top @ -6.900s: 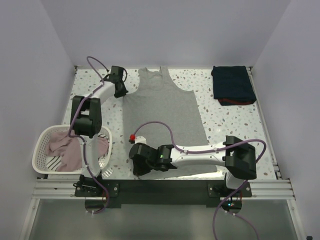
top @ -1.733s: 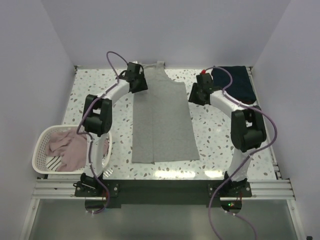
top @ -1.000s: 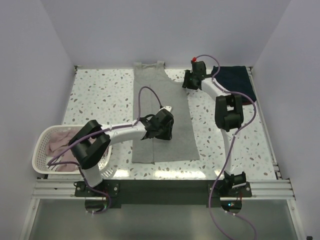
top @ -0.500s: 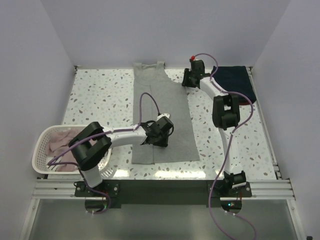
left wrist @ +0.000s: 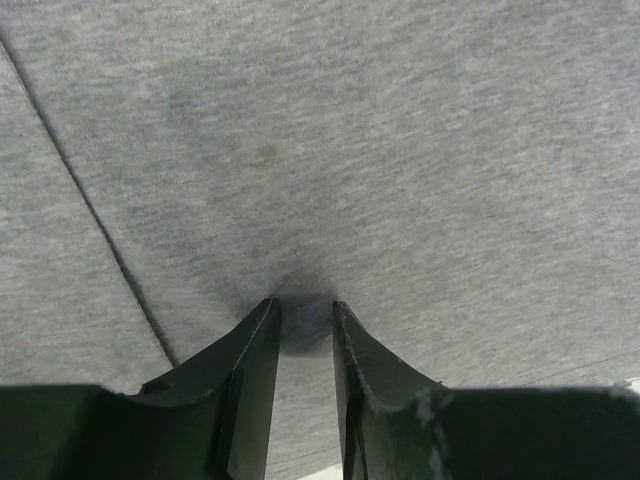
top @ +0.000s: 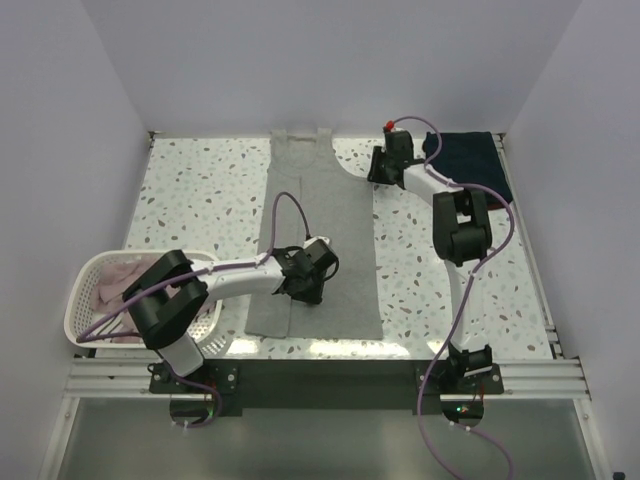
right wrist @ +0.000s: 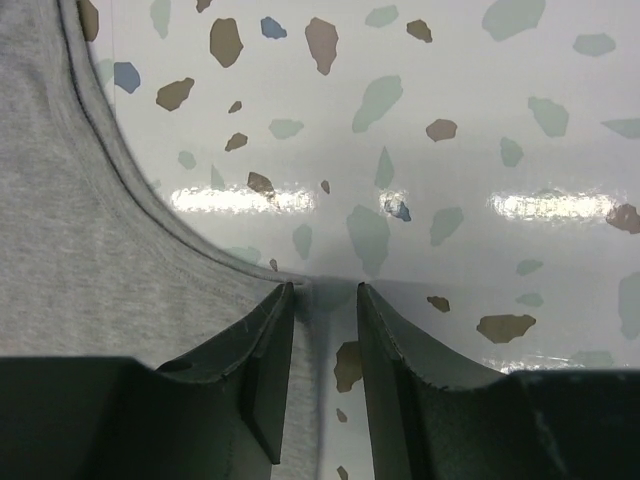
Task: Fold and stack the tank tops
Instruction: Fold the tank top
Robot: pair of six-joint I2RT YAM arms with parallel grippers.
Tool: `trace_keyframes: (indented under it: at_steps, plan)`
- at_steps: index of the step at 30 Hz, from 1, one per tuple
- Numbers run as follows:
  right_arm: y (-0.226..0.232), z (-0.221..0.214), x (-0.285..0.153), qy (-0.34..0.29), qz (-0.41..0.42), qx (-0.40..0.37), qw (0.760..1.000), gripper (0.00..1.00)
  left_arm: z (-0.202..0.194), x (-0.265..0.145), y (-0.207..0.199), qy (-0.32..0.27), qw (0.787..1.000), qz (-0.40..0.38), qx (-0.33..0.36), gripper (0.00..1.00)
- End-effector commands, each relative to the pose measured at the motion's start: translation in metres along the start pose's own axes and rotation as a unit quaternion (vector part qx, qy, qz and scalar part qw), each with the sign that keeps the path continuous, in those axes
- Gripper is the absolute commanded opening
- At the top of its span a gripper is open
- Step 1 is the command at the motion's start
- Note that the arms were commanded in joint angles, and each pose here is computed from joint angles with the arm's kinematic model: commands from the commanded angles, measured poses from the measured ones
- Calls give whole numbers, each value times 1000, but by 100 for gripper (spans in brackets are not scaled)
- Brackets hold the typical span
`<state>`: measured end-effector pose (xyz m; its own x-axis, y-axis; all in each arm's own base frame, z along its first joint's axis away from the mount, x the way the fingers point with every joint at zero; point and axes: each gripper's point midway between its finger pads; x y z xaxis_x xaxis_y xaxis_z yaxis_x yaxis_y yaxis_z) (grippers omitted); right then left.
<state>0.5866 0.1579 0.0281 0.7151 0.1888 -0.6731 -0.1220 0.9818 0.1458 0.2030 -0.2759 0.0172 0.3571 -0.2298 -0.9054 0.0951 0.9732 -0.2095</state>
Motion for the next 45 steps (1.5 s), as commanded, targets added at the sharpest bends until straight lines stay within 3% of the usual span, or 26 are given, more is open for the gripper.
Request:
trace_keyframes:
  at_steps: [1,10,16,19,25,30,35,45]
  plan:
    - [3,-29,-6,40,-8,0,999,35,-20,-9,23,31,999,33,26,33]
    - [19,-34,-14,44,-15,-15,999,30,7,-29,6,-2,999,13,37,36]
    - [13,-37,-20,47,-31,-15,998,27,24,-51,-34,-27,998,-51,37,43]
    - [8,-37,-21,49,-43,-10,998,21,17,-57,-63,-24,995,-82,46,44]
    - [9,-33,-21,48,-43,-7,998,20,-15,-54,-117,-10,991,-115,70,44]
    - [10,-31,-19,49,-37,-4,998,20,-50,-52,-152,5,984,-143,105,52]
    - [10,-30,-19,50,-36,-1,998,20,-77,-44,-169,20,981,-141,131,52]
    - [12,-32,-17,52,-30,12,998,16,-88,-28,-177,19,981,-121,150,47]
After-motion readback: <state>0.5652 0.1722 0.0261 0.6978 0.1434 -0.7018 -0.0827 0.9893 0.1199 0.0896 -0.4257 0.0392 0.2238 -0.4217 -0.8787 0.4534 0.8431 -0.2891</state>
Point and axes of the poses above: each gripper's point midway between its finger pads, its own x axis out along the fingers, its own y axis along the line the jaws close on, z = x × y, and after that the axes turned 9 degrees about -x, right-handed
